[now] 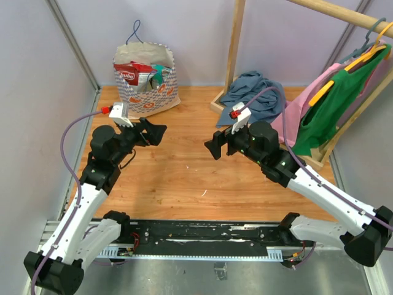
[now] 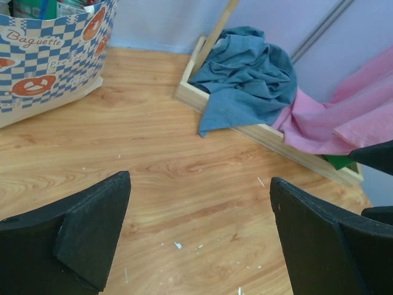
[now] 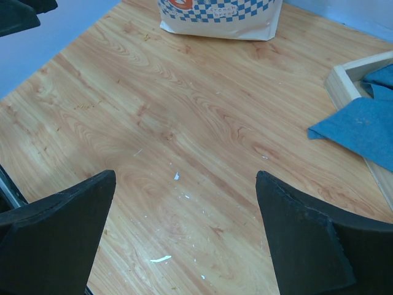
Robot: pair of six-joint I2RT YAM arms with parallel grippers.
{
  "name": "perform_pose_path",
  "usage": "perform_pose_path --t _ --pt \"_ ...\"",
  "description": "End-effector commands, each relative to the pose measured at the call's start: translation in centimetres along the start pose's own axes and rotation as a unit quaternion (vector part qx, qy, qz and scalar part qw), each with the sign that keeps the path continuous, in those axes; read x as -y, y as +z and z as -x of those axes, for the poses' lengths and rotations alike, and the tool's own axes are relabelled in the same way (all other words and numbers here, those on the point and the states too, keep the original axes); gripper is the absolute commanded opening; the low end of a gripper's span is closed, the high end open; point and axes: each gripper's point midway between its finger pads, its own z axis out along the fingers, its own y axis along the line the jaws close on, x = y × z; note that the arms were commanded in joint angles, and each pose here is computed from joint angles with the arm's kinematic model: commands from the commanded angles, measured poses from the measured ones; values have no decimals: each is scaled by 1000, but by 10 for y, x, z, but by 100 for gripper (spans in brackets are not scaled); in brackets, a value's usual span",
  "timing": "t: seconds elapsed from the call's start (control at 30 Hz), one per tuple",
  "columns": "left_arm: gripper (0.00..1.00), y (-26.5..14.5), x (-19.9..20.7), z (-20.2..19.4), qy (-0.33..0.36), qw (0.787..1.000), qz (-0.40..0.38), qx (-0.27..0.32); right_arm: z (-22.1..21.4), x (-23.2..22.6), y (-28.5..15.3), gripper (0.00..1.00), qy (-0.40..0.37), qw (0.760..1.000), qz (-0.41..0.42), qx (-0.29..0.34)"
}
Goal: Take the snacks out of the paper bag
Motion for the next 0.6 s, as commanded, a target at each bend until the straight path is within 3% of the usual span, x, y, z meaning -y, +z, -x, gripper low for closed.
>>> perform_pose_path --t 0.0,0.2,0.4,0.47,0.57 --pt "100 -4 3 6 10 1000 -9 16 21 5 -5 98 0 999 -14 33" --pt "100 -7 4 7 13 1000 -8 21 16 29 -9 98 5 997 -65 42" --pt "100 -4 0 7 13 1000 -3 21 5 42 3 98 112 993 -32 28" --pt "100 -1 -1 15 17 999 -2 30 18 29 4 99 82 996 -9 24" --pt "100 8 -10 29 4 999 8 43 63 16 -10 98 -68 991 -104 54"
